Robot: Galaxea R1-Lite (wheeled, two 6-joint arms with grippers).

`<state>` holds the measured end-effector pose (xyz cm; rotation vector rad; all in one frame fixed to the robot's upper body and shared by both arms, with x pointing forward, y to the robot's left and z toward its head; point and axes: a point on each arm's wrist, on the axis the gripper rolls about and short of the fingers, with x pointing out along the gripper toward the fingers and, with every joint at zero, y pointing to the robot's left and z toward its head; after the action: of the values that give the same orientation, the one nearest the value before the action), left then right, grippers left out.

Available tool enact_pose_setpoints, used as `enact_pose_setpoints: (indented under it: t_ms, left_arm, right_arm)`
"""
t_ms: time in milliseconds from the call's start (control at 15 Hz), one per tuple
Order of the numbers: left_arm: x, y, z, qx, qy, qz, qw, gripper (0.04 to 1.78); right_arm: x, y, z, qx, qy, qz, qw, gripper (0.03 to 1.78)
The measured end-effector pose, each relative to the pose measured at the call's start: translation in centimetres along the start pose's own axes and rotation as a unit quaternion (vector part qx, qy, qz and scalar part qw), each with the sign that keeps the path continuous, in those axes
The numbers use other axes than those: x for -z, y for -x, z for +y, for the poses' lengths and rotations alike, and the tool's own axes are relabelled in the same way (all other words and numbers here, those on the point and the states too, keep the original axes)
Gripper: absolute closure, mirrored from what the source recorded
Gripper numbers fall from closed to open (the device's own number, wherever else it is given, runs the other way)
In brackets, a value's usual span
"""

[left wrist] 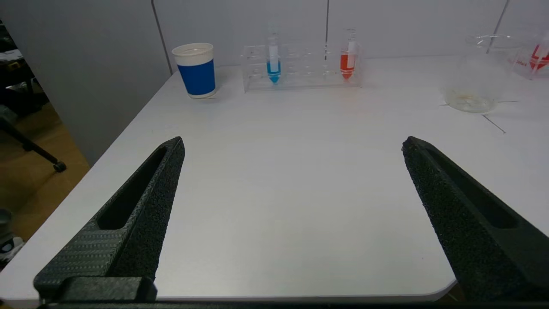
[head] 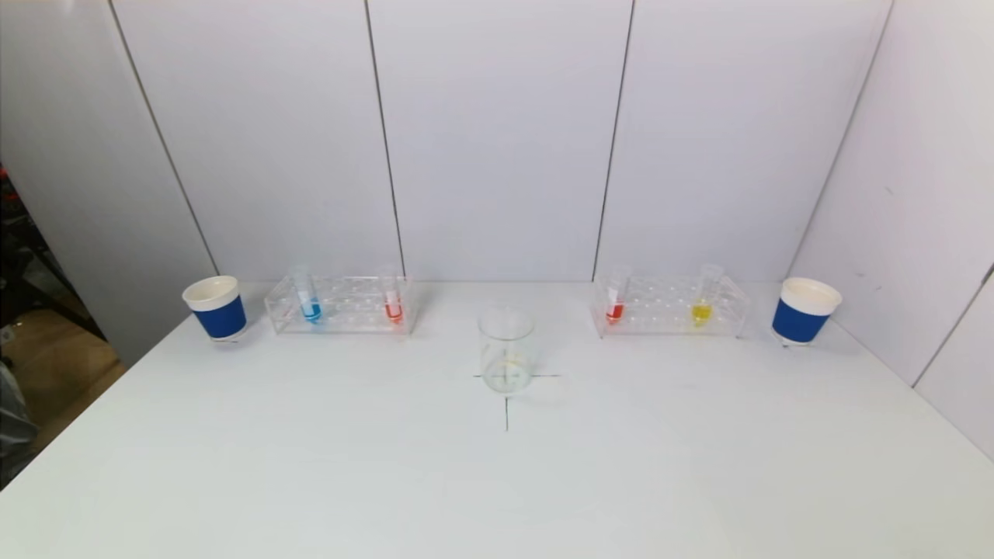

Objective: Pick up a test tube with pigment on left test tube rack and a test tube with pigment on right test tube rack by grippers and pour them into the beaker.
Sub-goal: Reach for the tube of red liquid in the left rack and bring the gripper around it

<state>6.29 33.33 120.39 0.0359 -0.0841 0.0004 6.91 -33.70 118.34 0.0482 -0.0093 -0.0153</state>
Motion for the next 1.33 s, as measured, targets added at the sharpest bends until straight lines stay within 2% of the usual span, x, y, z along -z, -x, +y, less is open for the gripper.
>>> enact_pose_setpoints:
  t_ms: [267, 667, 1000, 1133, 1333]
  left_arm:
    - [-3.1, 0.6, 0.1, 0.000, -0.018, -0.013, 1.000, 0.05]
    - [-8.2, -0.9, 0.3, 0.004, -0.020, -0.002, 1.000, 0.05]
    - [-11.5, -4.8, 0.4, 0.009, -0.028, 0.003, 1.000, 0.05]
    - [-12.2, -6.9, 0.3, 0.032, -0.030, 0.002, 0.999, 0.05]
    - [-12.1, -10.6, 0.2, 0.062, -0.025, 0.026, 0.997, 0.05]
  right_arm:
    - [0.0, 0.0, 0.0, 0.000, 0.000, 0.000, 1.0000, 0.04]
    - [0.0, 0.0, 0.0, 0.000, 0.000, 0.000, 1.0000, 0.04]
    - [0.0, 0.0, 0.0, 0.000, 0.000, 0.000, 1.0000, 0.04]
    - [0.0, 0.0, 0.0, 0.000, 0.000, 0.000, 1.0000, 0.04]
    - [0.0, 0.0, 0.0, 0.000, 0.000, 0.000, 1.0000, 0.04]
